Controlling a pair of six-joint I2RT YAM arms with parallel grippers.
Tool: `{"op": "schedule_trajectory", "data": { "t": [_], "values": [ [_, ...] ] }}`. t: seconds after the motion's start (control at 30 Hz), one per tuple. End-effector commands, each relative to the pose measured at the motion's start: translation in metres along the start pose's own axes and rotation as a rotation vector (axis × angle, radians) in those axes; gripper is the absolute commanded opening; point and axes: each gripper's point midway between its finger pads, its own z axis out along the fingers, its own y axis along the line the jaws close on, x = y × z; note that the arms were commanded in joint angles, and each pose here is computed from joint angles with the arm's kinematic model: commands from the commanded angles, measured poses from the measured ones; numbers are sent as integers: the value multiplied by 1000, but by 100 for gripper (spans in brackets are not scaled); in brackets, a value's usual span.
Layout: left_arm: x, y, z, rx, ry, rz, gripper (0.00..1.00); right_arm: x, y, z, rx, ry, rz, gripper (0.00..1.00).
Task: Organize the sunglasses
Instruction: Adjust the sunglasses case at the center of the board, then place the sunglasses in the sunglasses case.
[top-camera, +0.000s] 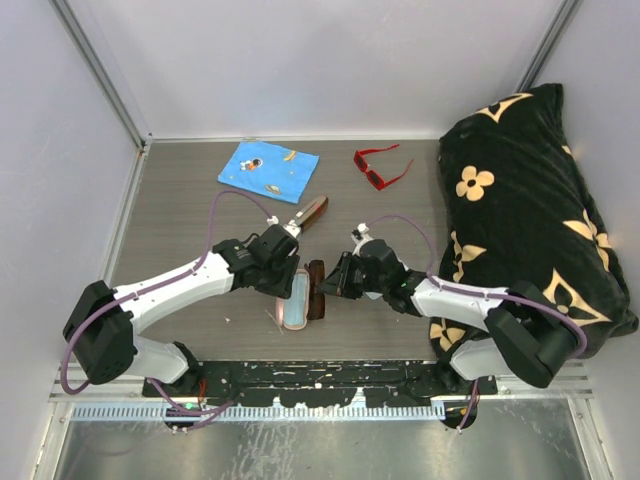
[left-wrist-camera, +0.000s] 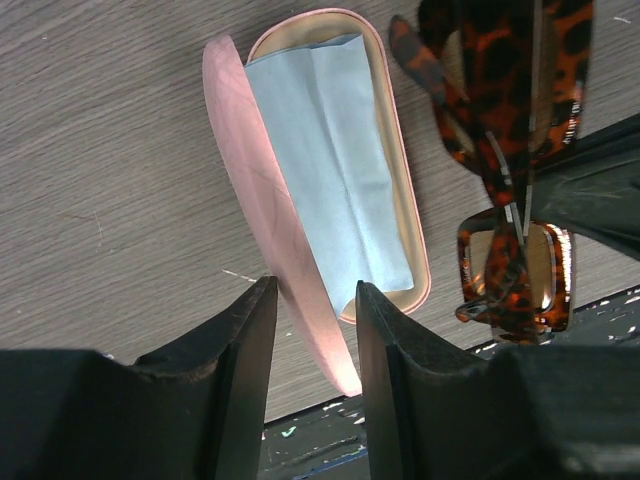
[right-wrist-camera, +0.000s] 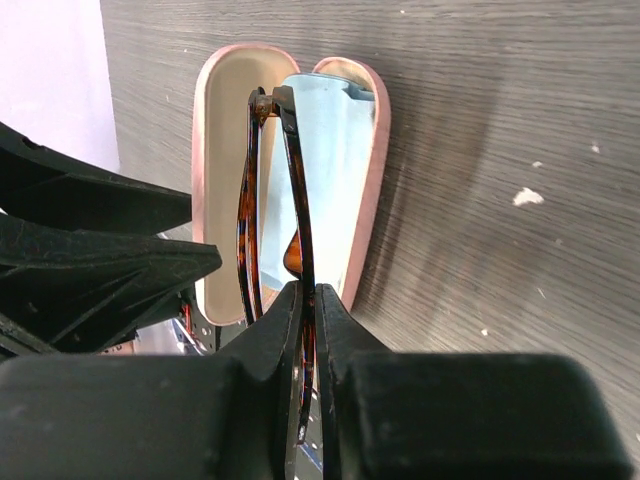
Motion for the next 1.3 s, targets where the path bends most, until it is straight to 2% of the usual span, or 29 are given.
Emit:
{"op": "schedule_trajectory", "data": {
  "t": [0.0, 0.43, 1.27],
  "values": [
    [-11, -9, -8, 42, -55, -9, 38, -21, 41, 11, -126, -65, -39, 0],
    [-12, -10, -9, 46, -60, -12, 38, -6, 42, 41, -119, -27, 2, 0],
    [-11, -9, -9, 42, -52, -9, 38, 14, 36, 69, -117, 37, 55, 0]
  ]
}}
